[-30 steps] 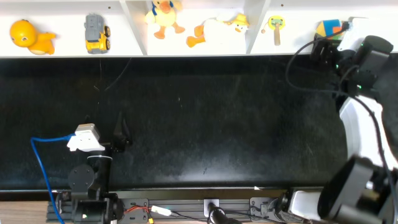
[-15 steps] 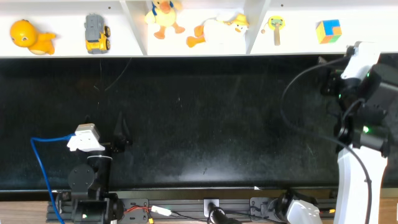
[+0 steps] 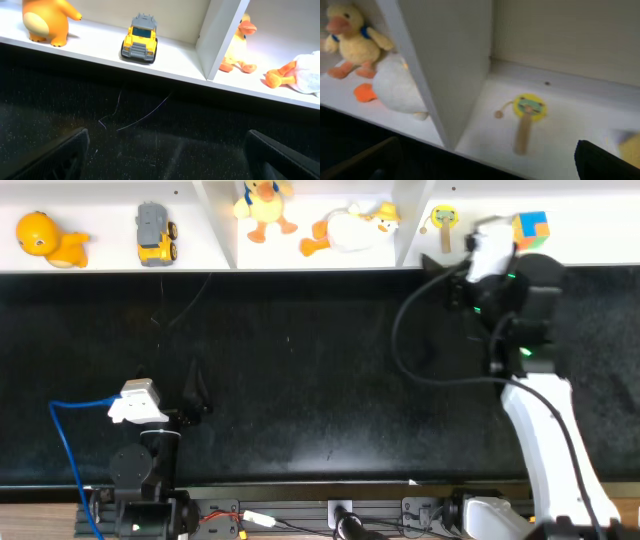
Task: Store Toys
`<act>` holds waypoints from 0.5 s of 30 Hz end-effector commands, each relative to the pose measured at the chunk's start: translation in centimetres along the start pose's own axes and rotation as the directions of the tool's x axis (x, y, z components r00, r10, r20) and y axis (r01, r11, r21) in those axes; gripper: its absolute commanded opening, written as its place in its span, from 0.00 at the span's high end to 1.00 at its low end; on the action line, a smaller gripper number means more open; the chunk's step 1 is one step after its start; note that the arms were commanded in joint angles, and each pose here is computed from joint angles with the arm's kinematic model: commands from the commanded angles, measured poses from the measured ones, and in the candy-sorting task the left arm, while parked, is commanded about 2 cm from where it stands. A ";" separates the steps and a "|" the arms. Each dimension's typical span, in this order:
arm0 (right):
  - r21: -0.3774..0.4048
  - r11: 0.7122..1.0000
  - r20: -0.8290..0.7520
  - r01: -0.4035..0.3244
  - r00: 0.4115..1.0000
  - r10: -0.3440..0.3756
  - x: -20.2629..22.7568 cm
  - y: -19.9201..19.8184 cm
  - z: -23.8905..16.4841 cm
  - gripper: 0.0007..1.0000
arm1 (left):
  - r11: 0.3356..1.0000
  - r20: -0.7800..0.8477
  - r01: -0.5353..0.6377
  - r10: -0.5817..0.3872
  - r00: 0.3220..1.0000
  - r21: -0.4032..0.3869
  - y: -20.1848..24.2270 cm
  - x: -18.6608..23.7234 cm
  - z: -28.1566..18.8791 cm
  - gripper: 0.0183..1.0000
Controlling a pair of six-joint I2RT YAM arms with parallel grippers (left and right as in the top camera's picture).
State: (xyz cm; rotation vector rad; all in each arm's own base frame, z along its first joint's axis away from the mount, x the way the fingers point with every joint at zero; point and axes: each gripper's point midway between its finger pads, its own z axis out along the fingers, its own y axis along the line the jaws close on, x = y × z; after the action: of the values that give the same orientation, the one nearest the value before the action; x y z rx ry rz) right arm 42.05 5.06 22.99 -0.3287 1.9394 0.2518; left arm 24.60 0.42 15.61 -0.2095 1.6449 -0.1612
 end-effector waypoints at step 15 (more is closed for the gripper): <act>0.197 0.980 -0.237 0.032 0.971 0.016 6.3 -3.1 0.7 0.00 | 1.000 0.007 0.008 -0.008 1.000 0.001 0.1 -0.1 0.0 0.00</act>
State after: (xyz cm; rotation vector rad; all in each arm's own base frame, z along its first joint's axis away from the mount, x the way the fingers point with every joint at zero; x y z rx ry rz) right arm 41.32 3.63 16.95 -0.2755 2.1666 0.1442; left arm 24.60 0.42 15.61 -0.2095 1.6449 -0.1612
